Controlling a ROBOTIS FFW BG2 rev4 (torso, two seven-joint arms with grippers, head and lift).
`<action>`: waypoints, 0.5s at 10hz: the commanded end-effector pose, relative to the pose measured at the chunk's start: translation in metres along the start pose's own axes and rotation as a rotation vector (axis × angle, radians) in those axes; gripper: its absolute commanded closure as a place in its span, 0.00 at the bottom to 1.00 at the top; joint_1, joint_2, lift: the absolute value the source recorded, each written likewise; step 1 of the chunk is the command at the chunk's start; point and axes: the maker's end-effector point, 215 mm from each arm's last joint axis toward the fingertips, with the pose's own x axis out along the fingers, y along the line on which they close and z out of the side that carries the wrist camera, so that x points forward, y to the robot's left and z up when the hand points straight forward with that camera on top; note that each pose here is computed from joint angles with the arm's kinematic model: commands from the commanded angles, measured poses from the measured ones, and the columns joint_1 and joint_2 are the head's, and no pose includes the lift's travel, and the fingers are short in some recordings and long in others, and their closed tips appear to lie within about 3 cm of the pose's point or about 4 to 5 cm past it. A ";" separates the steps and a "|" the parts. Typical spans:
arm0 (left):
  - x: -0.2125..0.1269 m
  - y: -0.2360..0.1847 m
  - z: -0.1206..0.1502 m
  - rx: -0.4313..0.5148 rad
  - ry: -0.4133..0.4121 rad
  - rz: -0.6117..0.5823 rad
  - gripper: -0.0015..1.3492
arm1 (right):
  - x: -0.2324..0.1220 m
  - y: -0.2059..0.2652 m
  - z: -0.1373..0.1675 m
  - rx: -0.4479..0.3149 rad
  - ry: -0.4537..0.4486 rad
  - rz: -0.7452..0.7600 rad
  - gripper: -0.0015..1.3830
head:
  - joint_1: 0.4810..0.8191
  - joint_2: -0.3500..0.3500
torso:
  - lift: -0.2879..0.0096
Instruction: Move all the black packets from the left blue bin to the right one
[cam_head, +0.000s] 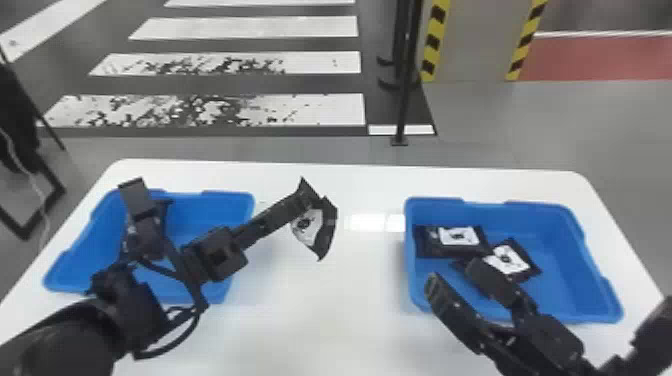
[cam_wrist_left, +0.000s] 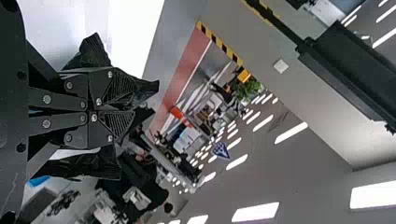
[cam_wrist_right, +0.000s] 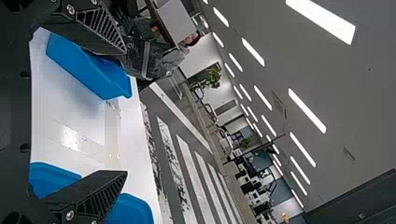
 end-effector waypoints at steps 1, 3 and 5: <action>0.020 -0.030 -0.011 -0.022 0.016 -0.082 0.90 | 0.013 0.009 0.000 0.015 -0.005 0.038 0.08 | 0.63 0.51 | 0.46; 0.034 -0.046 -0.014 -0.015 0.026 -0.121 0.90 | 0.025 0.025 0.001 0.037 -0.012 0.084 0.08 | 0.63 0.47 | 0.46; 0.049 -0.063 -0.015 -0.004 0.038 -0.155 0.90 | 0.037 0.043 0.003 0.038 -0.017 0.133 0.08 | 0.63 0.46 | 0.46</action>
